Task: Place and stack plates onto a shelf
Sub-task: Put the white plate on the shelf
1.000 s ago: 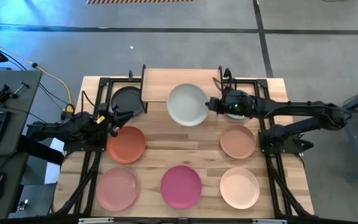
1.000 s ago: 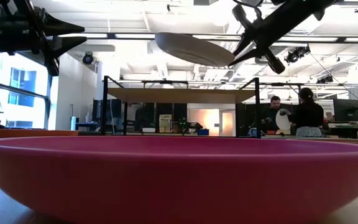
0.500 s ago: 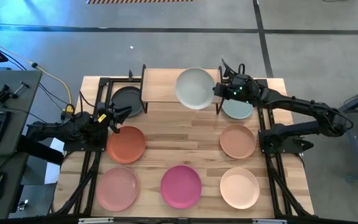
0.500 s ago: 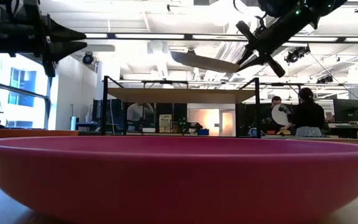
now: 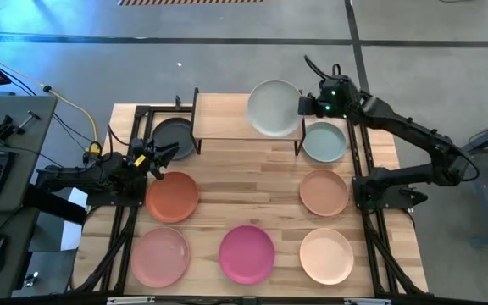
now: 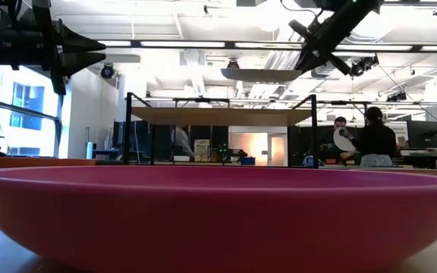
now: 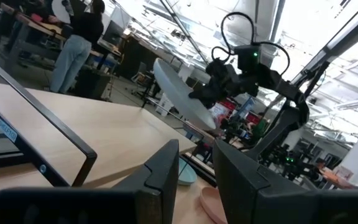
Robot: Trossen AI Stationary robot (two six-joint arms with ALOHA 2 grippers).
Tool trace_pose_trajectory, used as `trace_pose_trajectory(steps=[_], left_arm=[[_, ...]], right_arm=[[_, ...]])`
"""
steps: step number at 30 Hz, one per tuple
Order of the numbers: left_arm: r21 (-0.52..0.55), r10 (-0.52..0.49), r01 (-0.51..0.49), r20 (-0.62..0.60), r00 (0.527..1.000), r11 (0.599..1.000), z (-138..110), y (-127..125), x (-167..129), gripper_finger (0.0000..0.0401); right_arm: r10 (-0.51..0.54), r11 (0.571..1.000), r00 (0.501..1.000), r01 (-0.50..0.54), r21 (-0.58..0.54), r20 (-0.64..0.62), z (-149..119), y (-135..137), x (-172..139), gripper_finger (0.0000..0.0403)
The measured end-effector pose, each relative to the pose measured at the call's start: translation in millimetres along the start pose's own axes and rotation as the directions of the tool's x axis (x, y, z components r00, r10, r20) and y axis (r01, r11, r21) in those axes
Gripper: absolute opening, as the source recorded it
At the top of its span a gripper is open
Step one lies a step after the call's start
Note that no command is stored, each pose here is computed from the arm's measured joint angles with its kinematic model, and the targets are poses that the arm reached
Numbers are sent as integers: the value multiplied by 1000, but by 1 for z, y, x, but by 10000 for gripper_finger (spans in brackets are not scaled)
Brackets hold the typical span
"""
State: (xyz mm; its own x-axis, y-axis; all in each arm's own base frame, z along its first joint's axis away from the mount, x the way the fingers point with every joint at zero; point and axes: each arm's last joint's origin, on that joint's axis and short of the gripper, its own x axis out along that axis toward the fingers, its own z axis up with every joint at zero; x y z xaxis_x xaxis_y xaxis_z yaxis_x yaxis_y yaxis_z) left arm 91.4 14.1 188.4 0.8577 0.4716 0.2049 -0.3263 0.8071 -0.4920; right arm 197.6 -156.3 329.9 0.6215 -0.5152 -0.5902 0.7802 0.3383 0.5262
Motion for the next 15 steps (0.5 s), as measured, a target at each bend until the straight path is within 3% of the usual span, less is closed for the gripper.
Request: trace_pose_trajectory(steps=[15], left_arm=[[0,0,0,0,1000,1000,0,0,0,90]], right_arm=[[-76,997,985,71,-38,-157,1,-20,57,0]])
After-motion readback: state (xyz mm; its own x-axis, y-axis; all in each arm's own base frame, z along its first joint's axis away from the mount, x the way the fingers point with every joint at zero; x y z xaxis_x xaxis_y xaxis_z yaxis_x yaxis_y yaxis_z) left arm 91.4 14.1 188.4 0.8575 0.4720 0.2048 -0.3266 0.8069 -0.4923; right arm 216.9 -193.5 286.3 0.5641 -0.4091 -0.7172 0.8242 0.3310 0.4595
